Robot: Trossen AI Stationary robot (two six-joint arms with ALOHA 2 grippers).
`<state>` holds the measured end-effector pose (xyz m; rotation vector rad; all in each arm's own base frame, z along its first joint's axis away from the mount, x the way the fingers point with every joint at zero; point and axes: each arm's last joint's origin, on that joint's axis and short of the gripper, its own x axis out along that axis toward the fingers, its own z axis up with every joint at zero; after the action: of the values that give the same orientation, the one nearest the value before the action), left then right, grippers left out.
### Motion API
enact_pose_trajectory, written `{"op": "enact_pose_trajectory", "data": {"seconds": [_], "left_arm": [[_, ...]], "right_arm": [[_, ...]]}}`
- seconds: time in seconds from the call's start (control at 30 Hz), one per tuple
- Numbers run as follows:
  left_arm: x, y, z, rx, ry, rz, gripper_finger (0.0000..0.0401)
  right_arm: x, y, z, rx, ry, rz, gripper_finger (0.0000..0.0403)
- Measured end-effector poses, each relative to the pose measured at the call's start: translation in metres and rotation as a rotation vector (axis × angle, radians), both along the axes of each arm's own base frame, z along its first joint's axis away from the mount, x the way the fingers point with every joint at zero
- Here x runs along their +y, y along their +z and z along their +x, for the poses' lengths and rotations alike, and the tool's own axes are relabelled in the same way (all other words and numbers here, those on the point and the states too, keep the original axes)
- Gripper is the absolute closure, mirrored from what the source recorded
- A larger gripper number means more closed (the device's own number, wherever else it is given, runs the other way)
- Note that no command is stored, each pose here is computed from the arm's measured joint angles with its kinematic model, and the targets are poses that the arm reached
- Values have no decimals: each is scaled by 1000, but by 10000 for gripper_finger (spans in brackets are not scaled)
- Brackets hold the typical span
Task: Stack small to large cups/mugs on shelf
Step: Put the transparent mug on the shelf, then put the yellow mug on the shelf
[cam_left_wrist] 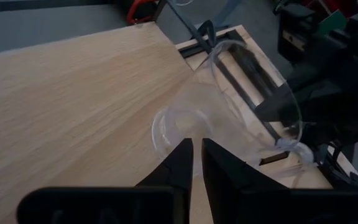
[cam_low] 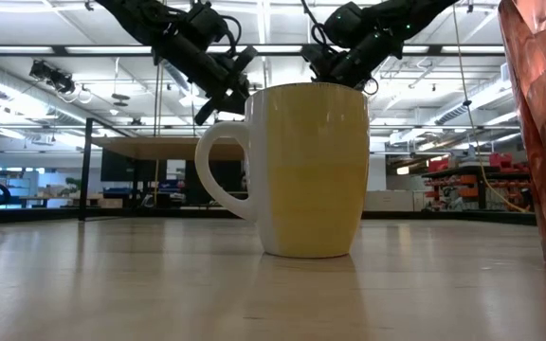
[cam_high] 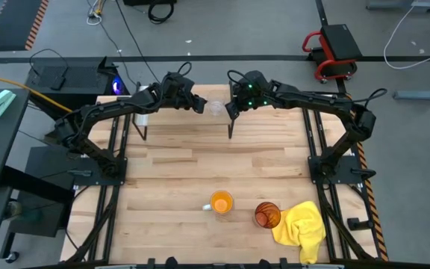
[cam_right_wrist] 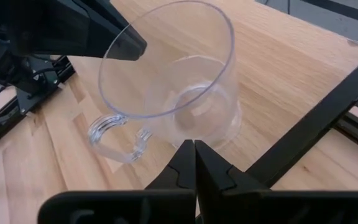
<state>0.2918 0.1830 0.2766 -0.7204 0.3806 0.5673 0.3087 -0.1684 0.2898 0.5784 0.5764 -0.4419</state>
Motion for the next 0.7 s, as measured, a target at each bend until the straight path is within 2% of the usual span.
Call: {"op": "enact_pose_trajectory", "data": {"seconds": [0.17,0.3,0.5,0.7], "left_arm": [[-1,-1,0,6,-17,-23,355],[-3,0,-1,-9,-57,-52,359],[-13,15,-13,-8,-68,-54,367],[-39,33,-31,43,-111,-78,360]], "right_arm": [[4,3,-1,-2,17,6,402],[15,16,-12,5,36,8,402],[43,49,-48,20,65,11,401],[72,80,-87,-30,67,28,392]]}}
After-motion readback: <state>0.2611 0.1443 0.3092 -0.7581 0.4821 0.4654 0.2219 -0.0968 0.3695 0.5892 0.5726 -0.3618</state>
